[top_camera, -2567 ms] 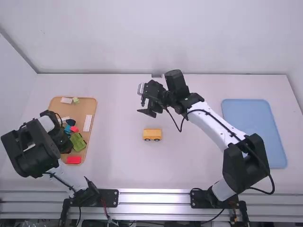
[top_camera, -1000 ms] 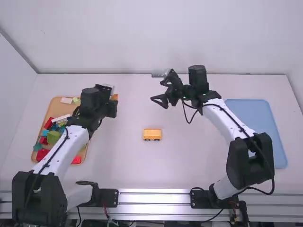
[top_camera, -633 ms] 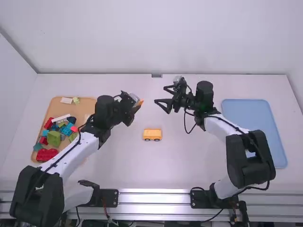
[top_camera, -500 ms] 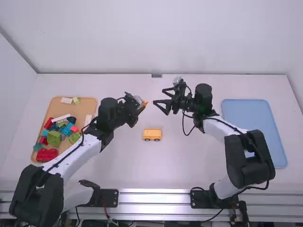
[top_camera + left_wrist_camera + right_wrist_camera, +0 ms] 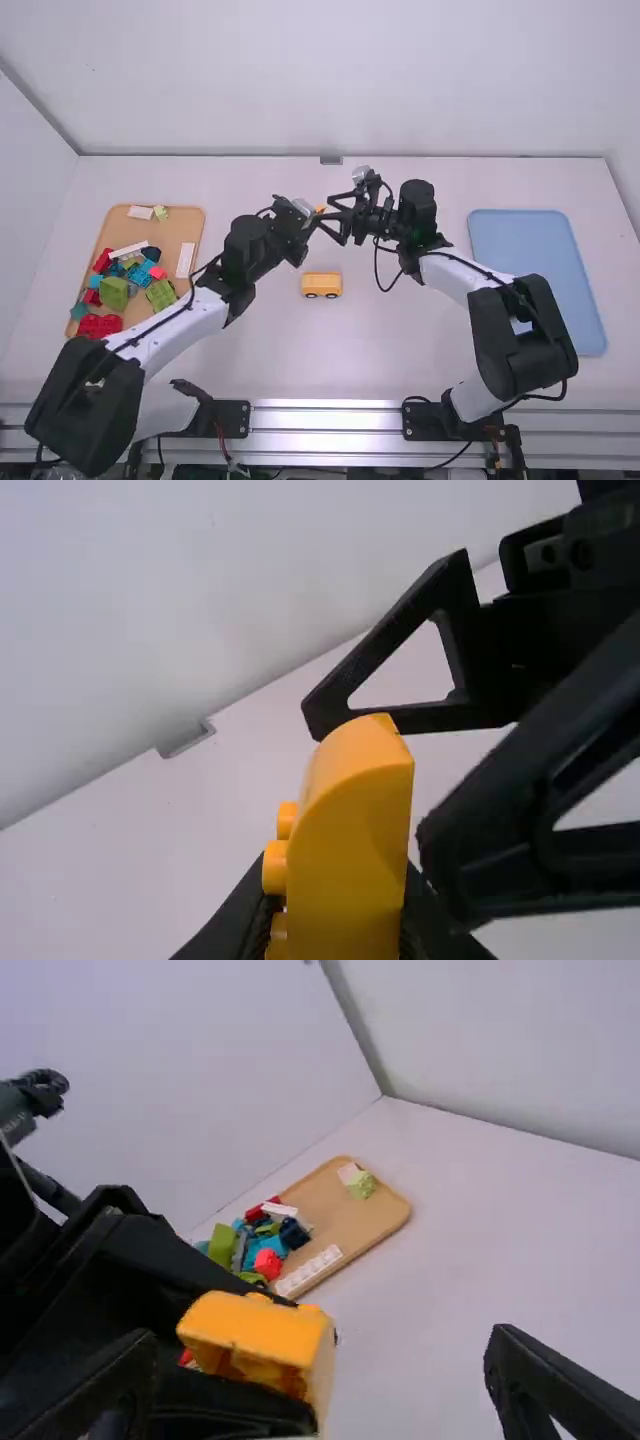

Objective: Assemble lego blocks to make yellow taxi

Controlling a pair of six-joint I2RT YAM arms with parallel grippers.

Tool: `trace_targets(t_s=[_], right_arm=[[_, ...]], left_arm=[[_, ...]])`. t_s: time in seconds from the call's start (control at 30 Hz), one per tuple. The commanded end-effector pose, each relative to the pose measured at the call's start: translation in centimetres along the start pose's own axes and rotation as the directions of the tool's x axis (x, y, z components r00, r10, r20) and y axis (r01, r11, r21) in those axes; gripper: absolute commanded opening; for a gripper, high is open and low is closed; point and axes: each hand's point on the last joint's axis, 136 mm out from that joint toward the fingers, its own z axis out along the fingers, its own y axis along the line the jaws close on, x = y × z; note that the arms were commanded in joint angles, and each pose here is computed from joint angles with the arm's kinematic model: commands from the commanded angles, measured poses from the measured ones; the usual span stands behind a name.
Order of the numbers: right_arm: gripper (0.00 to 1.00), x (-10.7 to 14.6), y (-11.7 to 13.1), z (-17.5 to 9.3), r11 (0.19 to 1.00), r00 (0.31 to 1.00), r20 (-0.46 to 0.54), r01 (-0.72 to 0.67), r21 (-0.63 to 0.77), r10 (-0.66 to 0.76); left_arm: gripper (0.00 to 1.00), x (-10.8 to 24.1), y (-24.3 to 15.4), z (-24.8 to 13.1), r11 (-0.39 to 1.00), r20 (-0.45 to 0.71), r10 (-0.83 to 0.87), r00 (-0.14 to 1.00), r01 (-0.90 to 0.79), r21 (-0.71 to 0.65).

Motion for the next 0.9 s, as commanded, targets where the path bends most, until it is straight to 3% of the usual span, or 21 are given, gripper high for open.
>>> trace_targets(t_s=[0.0, 0.03, 0.33, 0.57, 0.67, 0.73, 0.77, 0.8, 0.83, 0.87], right_arm=[[0.78, 0.2, 0.0, 0.1, 1.0, 1.0, -0.001, -0.008, -0.007, 0.008], [0.71, 0.2, 0.1, 0.3, 1.0, 1.0, -0.002, -0.007, -0.007, 0.007], [0.66, 0.5, 0.1, 1.3, 0.999, 1.0, 0.001, 0.017, 0.035, -0.017], [0.38, 0.4, -0.1, 1.3, 0.998, 1.0, 0.006, 0.018, 0.052, -0.018], [0.34, 0.4, -0.1, 1.3, 0.999, 1.0, 0.006, 0.018, 0.051, -0.019], [0.26, 0.4, -0.1, 1.3, 0.998, 1.0, 0.005, 0.03, 0.052, -0.03], [0.24, 0.4, -0.1, 1.3, 0.998, 0.999, 0.004, 0.043, 0.052, -0.043], [0.24, 0.4, -0.1, 1.3, 0.998, 0.999, 0.004, 0.043, 0.052, -0.043], [0.24, 0.4, -0.2, 1.3, 0.997, 0.999, 0.006, 0.048, 0.059, -0.048], [0.24, 0.2, -0.4, 1.3, 0.996, 0.999, 0.01, 0.049, 0.069, -0.05]], left_arm=[[0.02, 0.3, -0.5, 0.3, 0.999, 0.002, -0.029, 1.0, 0.029, 0.028], [0.02, 0.3, -0.4, 0.6, 0.999, 0.007, -0.048, 0.999, 0.048, 0.021], [0.02, 0.3, -0.6, 1.3, 0.997, 0.03, -0.069, 0.997, 0.069, 0.03], [0.02, 0.4, -0.5, 1.4, 0.997, 0.027, -0.07, 0.997, 0.069, 0.025], [0.06, 0.4, -0.5, 1.4, 0.997, 0.027, -0.07, 0.997, 0.07, 0.025], [0.25, 0.4, -0.5, 1.3, 0.997, 0.027, -0.07, 0.997, 0.07, 0.025], [0.45, 0.4, -0.5, 1.3, 0.997, 0.027, -0.071, 0.997, 0.07, 0.025], [0.45, 0.4, -0.5, 1.3, 0.997, 0.027, -0.071, 0.997, 0.07, 0.025], [0.9, 0.3, -0.5, 1.4, 0.996, 0.03, -0.086, 0.996, 0.085, 0.024], [0.99, 0.2, -0.5, 1.3, 0.994, 0.032, -0.11, 0.993, 0.109, 0.026]])
